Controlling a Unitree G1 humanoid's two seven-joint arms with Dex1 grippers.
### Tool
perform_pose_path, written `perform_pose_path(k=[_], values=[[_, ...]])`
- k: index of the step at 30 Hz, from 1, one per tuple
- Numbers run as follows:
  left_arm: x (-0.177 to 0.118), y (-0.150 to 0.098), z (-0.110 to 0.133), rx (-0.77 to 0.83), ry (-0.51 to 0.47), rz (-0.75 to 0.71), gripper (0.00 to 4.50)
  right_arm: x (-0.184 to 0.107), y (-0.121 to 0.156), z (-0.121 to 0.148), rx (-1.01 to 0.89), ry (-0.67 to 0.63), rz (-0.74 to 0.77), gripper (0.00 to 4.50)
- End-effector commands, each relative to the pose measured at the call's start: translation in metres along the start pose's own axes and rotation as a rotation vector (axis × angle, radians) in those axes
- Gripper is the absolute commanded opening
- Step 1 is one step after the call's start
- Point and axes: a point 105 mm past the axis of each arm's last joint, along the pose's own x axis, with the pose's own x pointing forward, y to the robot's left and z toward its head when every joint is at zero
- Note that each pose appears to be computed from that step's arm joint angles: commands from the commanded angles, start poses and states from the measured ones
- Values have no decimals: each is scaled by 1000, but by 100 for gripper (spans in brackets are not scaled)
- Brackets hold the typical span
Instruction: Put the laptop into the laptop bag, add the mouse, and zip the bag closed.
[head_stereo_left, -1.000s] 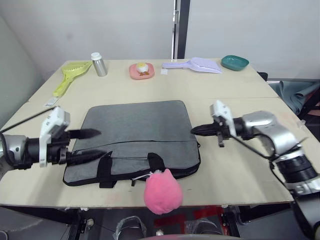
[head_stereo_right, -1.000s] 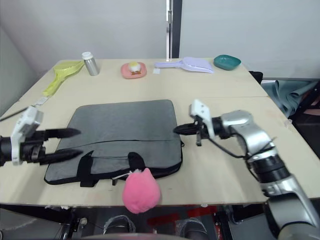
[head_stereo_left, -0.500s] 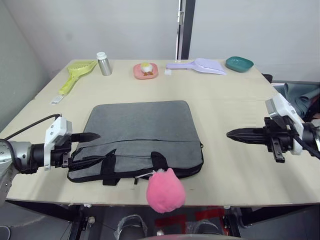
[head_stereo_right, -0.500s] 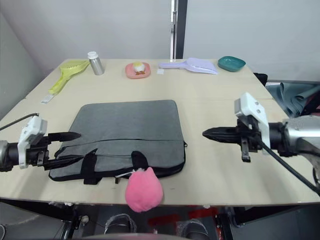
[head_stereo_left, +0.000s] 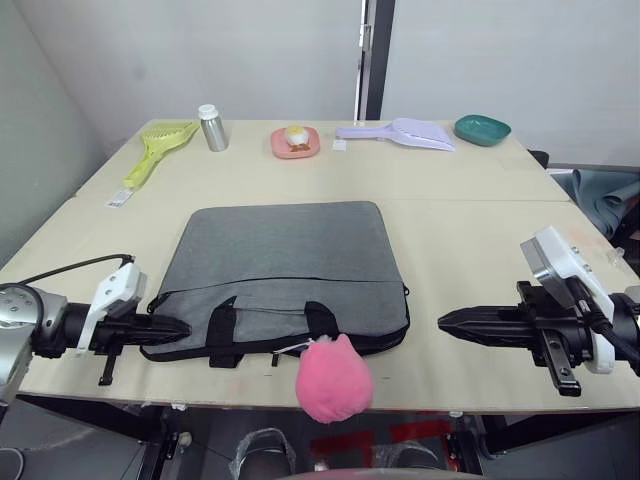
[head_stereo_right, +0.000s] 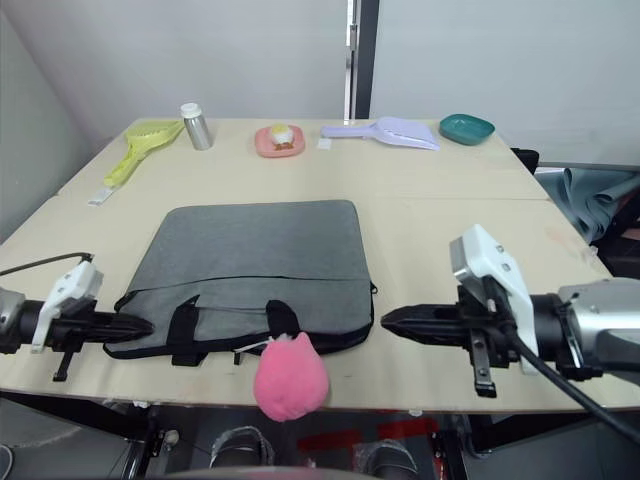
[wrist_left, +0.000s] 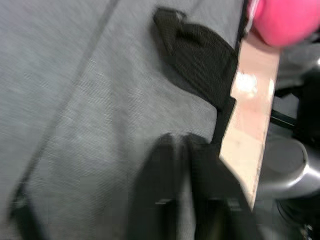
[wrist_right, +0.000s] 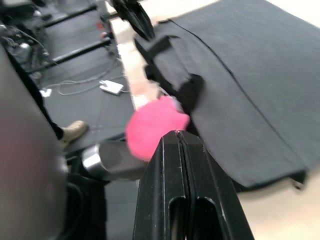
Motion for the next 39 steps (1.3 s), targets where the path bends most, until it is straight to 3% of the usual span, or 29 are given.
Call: perform_pose_path(k=[1,8,13,16,19,31,35,39], values=[[12,-3,-9,25,29,-71,1,3,1,2,49,-8,6,25],[29,16,-26,24,76,-35,0,13,-9,-18,150,124,20,253],[33,18,-31,8,79,-45,0,40,-16,-40,269,182,81,421],[36,15,-31,3,70,-53,0,61,-21,-62,319,253,89,421],[36,12,-27,-8,50,-60,0,76,-31,-67,350,257,94,421],[3,34,49,-100,-164,4,0,86,-27,-55,306,228,197,421],[-1,52,45,-97,-160,75,0,85,-27,-56,295,235,196,421],[14,54,18,-151,-105,55,0,84,-27,-57,287,242,188,421]])
